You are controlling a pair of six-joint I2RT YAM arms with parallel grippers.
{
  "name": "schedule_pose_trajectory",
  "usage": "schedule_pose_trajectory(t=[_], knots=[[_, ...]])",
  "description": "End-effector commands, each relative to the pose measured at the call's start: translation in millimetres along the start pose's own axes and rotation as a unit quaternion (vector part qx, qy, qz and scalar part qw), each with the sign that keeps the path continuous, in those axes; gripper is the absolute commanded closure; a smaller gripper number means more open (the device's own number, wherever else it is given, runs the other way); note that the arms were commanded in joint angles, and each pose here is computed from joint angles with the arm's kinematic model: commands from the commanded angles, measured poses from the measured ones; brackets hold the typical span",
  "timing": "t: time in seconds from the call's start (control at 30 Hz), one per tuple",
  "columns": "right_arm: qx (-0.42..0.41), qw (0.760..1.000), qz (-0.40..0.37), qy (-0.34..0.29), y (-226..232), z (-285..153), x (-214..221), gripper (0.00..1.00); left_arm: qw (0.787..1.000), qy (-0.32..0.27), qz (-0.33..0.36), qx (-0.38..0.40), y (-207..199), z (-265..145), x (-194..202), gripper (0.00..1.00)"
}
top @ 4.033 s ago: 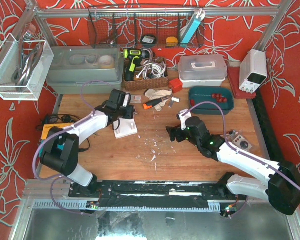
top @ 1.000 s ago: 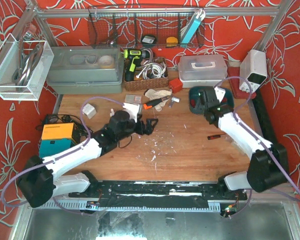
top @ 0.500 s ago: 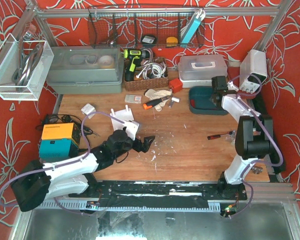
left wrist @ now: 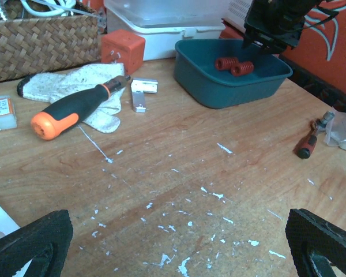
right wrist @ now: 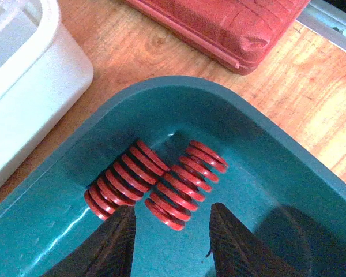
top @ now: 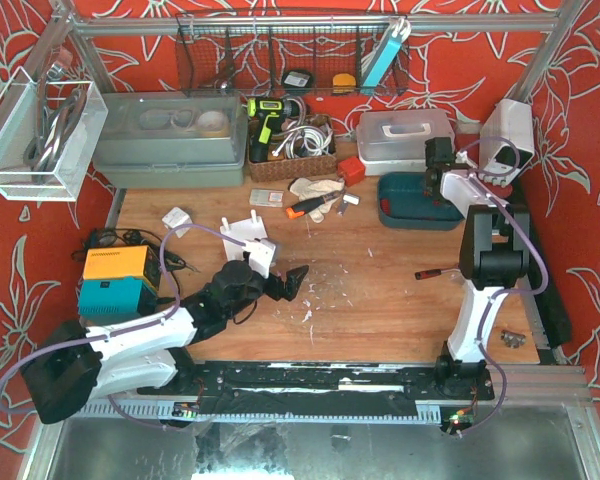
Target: Install the large spring
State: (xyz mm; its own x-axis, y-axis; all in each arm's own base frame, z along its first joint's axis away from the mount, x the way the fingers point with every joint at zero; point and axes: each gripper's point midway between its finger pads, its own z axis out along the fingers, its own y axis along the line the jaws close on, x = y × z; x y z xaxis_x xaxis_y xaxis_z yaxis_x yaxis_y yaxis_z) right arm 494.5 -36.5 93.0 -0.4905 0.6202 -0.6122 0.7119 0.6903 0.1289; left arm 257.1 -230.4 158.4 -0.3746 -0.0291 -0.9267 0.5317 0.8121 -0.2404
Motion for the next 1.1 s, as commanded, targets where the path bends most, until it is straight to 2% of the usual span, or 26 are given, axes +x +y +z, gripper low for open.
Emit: schedule_pose_trajectory(t=[0.0,0.1,0.63,0.9,1.07], knots=[[0.034,0.999,0.024,0.014,-12.6,6.8,3.9,0.59,1.000,-0.025,0.008,-0.006,0.3,-1.2,-11.3,0.00],[0.040,0.999,0.033,0.015,-17.1,11.8,8.6,0.56,1.000,-0.029,0.007,-0.009,1.4,-2.9,-13.1,0.00],[0.060,0.996,0.043,0.059,-23.9,49.5,38.1,0.56,0.999,-0.036,0.008,-0.022,6.8,-5.7,-13.8,0.00],[0.058,0.994,0.040,0.087,-22.6,61.3,48.0,0.49,0.998,-0.056,0.007,-0.029,9.2,-13.1,-23.2,0.00],[0.060,0.994,0.044,0.084,-23.3,62.3,45.7,0.53,0.998,-0.056,0.008,-0.029,9.1,-13.6,-24.0,0.00]])
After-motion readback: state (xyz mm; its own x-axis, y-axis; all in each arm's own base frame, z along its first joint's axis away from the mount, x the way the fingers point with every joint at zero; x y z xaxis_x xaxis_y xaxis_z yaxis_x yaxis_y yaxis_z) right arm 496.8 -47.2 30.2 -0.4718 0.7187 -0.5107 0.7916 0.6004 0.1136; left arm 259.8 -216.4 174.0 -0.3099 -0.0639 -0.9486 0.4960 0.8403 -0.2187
